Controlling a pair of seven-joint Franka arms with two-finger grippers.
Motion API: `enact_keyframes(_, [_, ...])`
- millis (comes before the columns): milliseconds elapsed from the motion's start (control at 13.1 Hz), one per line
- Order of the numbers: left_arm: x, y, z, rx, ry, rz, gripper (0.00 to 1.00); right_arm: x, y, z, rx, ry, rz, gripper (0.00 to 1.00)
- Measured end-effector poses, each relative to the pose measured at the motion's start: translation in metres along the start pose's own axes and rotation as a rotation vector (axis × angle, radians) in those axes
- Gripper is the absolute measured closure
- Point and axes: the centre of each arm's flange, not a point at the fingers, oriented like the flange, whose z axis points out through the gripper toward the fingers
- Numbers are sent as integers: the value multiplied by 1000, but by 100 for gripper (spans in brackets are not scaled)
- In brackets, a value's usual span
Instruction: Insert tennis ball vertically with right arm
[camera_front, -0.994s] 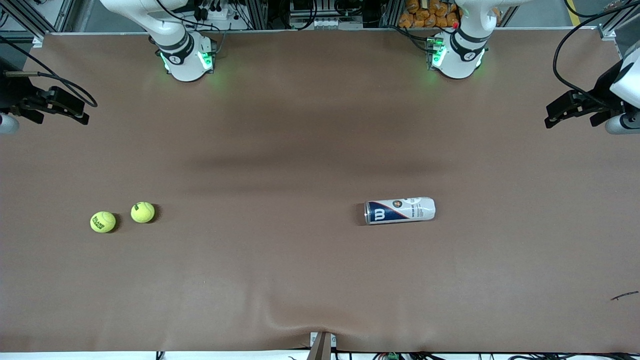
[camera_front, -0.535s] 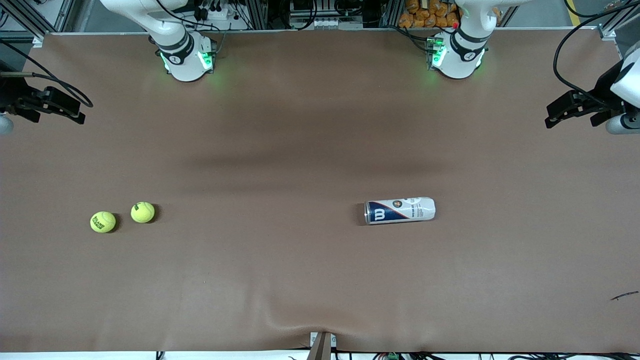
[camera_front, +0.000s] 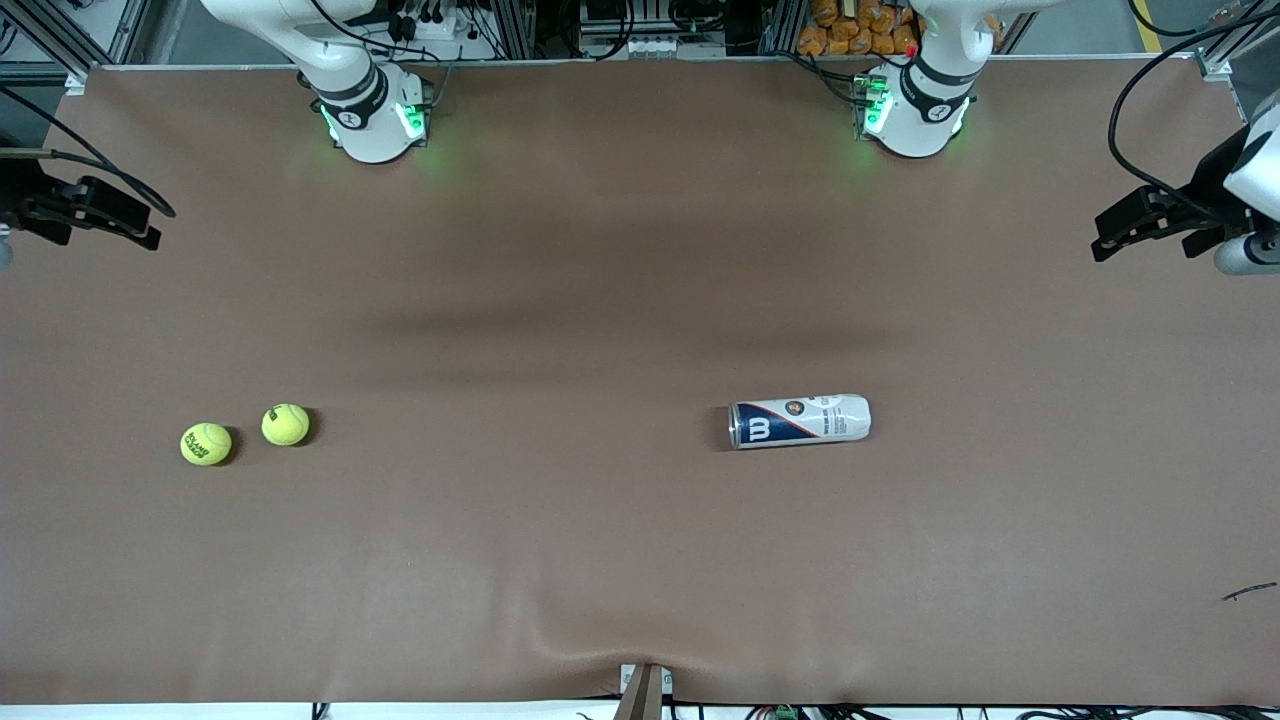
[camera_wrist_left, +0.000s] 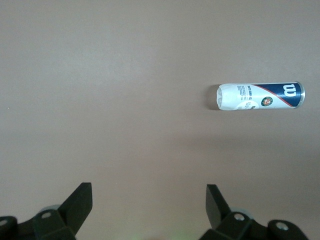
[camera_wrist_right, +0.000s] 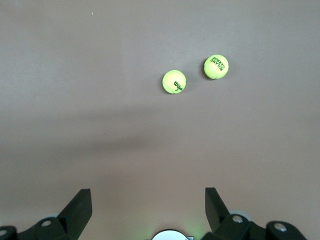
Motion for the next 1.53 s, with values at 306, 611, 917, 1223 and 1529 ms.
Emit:
enact_keyframes(306, [2, 1, 4, 0, -7, 1, 0, 1, 9, 0, 3, 1, 16, 0])
enact_keyframes(611, [2, 1, 5, 0, -14, 2, 0, 1, 10, 0, 2, 2, 18, 0])
enact_keyframes(917, [2, 1, 7, 1, -25, 2, 0, 1, 10, 0, 2, 1, 18, 0])
enact_keyframes(1223, [1, 1, 7, 1, -26, 3, 0, 5, 11, 5, 1, -6, 22, 0])
enact_keyframes(1529, [2, 2, 9, 1, -31, 6, 0, 10, 18, 12, -1, -19, 35, 0])
